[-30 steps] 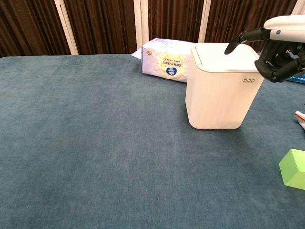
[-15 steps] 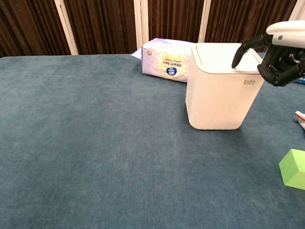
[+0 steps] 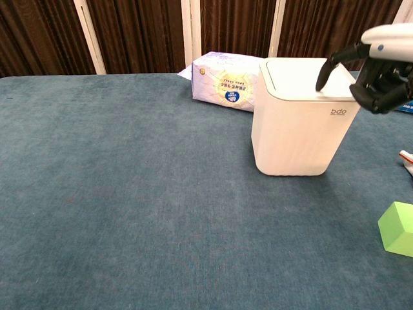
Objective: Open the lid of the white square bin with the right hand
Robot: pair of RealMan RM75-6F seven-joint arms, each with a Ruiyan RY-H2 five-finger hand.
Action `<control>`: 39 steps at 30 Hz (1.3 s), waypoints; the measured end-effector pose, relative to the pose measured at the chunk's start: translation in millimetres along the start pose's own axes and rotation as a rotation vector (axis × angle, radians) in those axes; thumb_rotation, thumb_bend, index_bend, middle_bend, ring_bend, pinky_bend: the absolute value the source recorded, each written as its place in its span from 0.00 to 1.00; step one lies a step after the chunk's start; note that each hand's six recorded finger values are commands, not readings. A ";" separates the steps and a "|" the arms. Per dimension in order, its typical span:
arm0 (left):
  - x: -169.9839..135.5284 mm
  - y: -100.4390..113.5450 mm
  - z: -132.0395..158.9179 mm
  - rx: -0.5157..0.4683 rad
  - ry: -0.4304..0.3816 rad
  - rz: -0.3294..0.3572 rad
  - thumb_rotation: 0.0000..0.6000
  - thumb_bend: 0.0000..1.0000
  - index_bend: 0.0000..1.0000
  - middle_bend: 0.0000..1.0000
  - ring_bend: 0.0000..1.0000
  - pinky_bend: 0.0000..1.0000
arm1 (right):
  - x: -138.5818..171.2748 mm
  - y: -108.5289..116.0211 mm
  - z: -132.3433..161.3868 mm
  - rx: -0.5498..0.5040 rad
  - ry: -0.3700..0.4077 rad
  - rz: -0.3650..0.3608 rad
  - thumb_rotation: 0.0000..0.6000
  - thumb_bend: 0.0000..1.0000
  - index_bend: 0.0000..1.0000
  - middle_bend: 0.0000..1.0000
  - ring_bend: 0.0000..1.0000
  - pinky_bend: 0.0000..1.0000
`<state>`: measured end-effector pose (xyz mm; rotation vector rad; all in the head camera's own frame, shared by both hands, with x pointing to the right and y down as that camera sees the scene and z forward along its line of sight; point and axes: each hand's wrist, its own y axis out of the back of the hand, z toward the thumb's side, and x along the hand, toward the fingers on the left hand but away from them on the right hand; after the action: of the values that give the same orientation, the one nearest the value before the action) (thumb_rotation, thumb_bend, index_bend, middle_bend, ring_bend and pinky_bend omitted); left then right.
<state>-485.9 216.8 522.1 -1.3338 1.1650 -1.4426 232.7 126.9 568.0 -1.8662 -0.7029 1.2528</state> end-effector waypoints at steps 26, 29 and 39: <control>-2.9 1.2 1.6 -0.012 -0.001 -0.005 1.00 0.07 0.17 0.09 0.00 0.06 | 127.2 -17.7 -106.7 0.079 -0.320 -0.230 1.00 0.37 0.11 0.14 0.14 0.14; -2.9 0.0 1.6 -0.010 -0.001 -0.014 1.00 0.07 0.17 0.09 0.00 0.06 | 142.4 -28.1 -119.3 0.061 -0.355 -0.247 1.00 0.35 0.09 0.12 0.11 0.10; -5.3 -2.0 4.3 -0.010 -0.021 -0.050 1.00 0.07 0.17 0.09 0.00 0.06 | 155.9 -39.7 -132.0 0.088 -0.382 -0.227 1.00 0.35 0.09 0.11 0.10 0.09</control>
<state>-481.2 222.0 522.8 -1.3911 1.1339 -1.4569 411.4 232.3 551.4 -1.4423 -1.0142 1.4776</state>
